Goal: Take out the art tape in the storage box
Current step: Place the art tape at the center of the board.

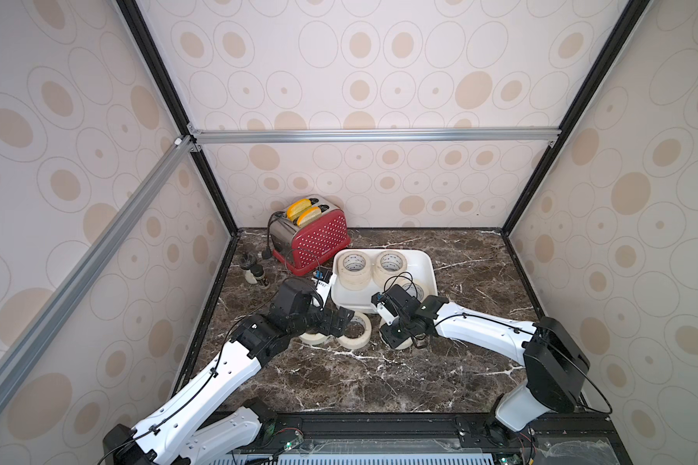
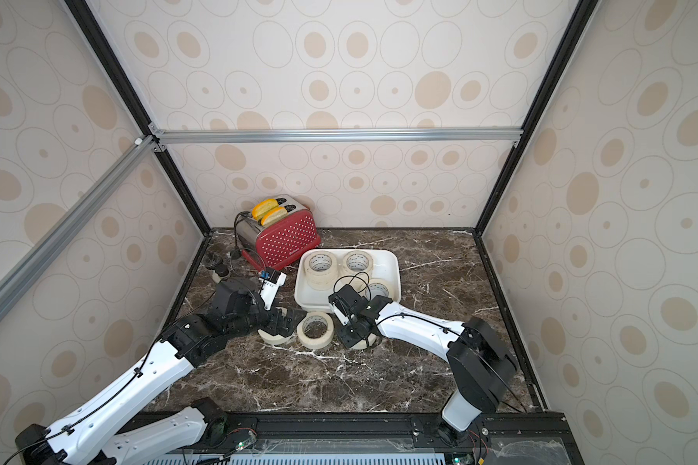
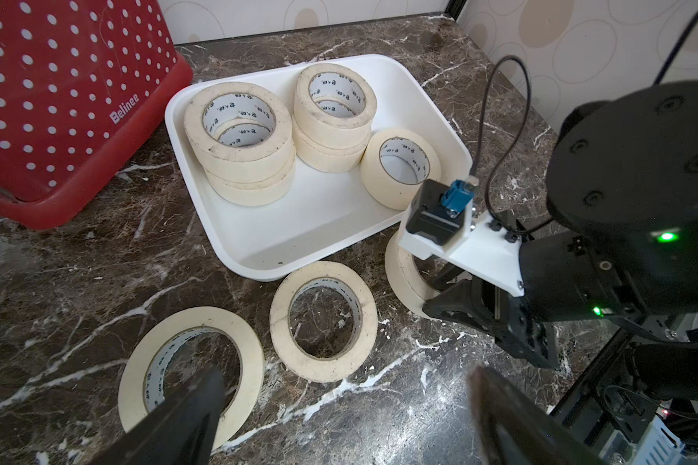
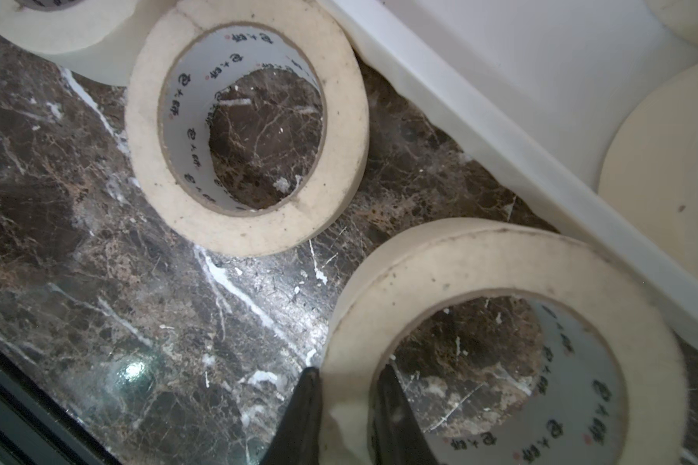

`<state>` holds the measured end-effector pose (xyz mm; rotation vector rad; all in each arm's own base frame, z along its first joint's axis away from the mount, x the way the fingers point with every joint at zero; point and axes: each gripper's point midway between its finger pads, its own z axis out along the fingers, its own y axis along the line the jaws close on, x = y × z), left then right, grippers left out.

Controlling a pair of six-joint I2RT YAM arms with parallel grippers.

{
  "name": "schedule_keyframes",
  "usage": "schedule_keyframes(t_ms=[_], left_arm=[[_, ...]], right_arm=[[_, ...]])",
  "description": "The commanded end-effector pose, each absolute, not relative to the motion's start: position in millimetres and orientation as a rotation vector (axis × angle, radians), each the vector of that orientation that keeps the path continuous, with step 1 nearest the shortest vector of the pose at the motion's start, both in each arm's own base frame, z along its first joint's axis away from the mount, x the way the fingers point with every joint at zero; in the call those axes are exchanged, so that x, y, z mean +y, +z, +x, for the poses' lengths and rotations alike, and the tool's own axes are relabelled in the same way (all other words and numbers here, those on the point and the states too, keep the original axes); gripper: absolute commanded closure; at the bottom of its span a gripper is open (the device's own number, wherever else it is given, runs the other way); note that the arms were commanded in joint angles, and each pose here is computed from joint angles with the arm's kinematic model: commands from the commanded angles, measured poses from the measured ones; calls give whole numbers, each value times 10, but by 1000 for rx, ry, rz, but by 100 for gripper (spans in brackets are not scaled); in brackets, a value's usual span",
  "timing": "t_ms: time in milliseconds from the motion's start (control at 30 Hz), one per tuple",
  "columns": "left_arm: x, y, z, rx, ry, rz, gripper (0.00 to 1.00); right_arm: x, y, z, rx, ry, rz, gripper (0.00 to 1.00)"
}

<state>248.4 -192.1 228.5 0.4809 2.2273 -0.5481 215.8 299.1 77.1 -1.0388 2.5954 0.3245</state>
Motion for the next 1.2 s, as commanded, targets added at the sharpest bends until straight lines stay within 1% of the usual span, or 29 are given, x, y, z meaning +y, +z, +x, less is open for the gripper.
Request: schedule_keyframes(t_ms=[0, 300, 900, 1067, 1100, 1167], left_arm=[[-1940, 2325, 2502, 2220, -573, 467, 1], [-1940, 2309, 2510, 2225, -575, 463, 1], [-1939, 2282, 2524, 2235, -573, 461, 1], [-1934, 2283, 2528, 2235, -571, 458, 1], [-1934, 2284, 2527, 2234, -570, 459, 1], [-1936, 2285, 2524, 2234, -572, 460, 1]], right_arm=[[3045, 775, 2272, 2564, 291, -1033, 92], [3104, 691, 2362, 2552, 248, -1066, 92], [3222, 601, 2412, 2552, 263, -1086, 92], [3198, 555, 2403, 2569, 253, -1084, 88], [3191, 555, 2401, 2571, 252, -1084, 87], [3180, 570, 2404, 2570, 244, -1079, 80]])
